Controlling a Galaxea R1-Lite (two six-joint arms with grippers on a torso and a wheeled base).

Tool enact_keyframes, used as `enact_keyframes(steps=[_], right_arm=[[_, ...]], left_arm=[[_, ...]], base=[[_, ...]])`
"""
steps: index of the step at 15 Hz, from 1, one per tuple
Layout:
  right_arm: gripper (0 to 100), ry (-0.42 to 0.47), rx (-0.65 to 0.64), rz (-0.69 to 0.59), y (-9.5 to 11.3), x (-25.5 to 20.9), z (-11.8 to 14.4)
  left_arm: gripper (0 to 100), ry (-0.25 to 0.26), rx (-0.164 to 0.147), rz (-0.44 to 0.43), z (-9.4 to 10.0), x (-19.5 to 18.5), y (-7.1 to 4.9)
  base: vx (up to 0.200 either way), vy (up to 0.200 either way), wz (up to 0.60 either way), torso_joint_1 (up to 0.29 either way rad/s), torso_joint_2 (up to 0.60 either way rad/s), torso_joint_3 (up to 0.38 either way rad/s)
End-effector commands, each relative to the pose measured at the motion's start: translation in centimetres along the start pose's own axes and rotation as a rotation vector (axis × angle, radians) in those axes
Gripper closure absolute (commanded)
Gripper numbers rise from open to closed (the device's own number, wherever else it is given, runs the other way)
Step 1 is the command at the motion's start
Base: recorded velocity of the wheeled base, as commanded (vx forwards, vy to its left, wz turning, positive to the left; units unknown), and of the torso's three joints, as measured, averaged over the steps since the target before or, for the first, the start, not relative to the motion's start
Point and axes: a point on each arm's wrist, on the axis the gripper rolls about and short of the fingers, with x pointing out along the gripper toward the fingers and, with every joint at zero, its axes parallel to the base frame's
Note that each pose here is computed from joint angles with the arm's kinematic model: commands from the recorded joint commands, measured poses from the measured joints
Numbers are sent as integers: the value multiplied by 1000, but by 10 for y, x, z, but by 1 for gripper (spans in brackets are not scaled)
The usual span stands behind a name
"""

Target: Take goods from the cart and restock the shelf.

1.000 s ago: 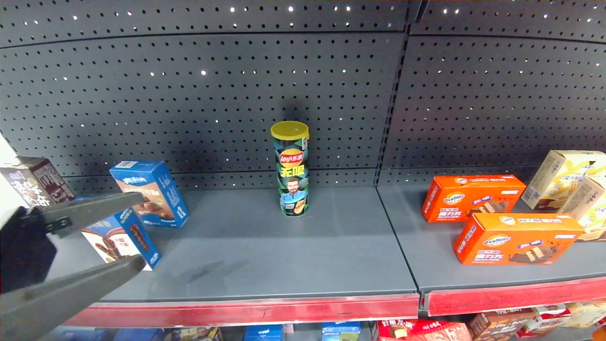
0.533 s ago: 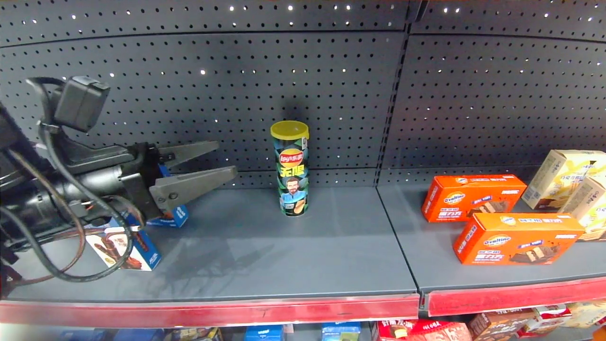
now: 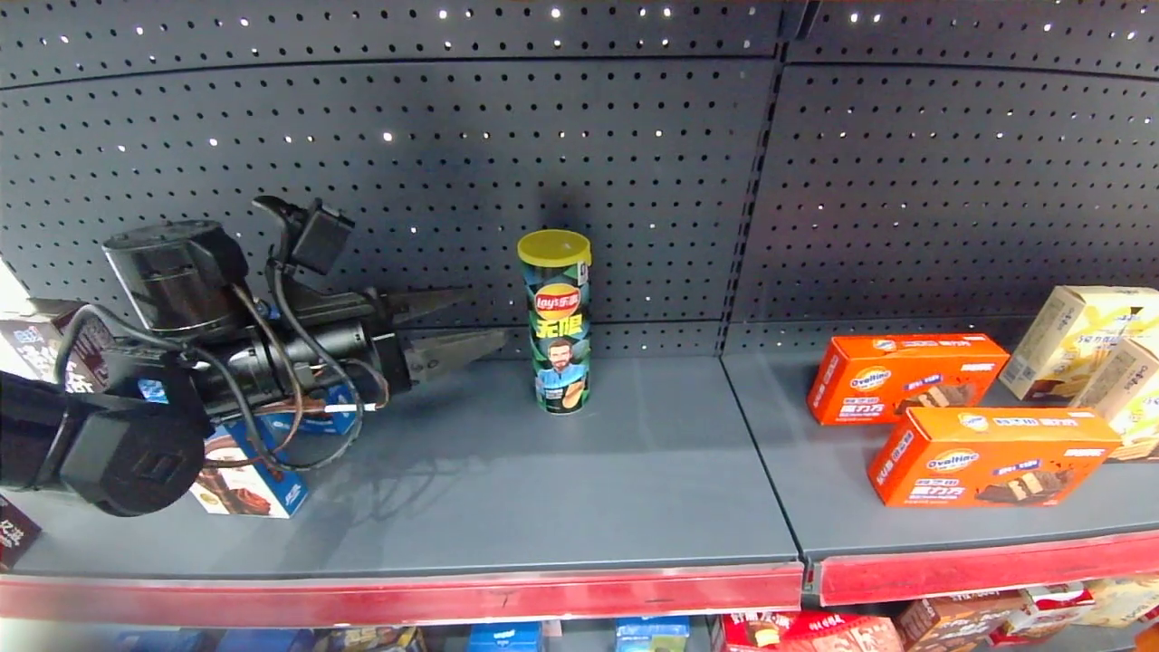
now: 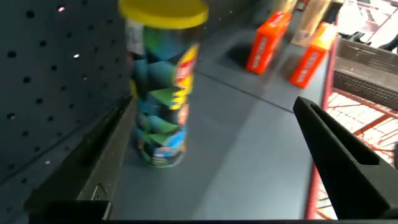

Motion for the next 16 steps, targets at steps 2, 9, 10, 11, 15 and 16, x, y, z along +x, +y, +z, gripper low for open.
enact_keyframes(steps=[2,9,10,11,15,16], right_arm=[[100,5,0,0,0,0,-1],[100,-5,0,1,0,-1,0],[100,-5,0,1,0,-1,0],[100,-8,1,1,0,-1,1],[100,-17,2,1,0,-3,3],[100,-21,2,1,0,-3,4]], left_arm=[[0,7,-9,3,-9,14,18],[0,-22,24,-31,-4,44,35],[0,-22,24,-33,-5,46,36],[0,-20,21,-34,-7,48,38],[0,-12,12,-32,-14,52,43],[0,-13,13,-34,-14,53,45]], base=[[0,0,0,0,0,0],[0,0,0,0,0,0],[0,0,0,0,0,0],[0,0,0,0,0,0],[0,0,0,0,0,0],[0,0,0,0,0,0]])
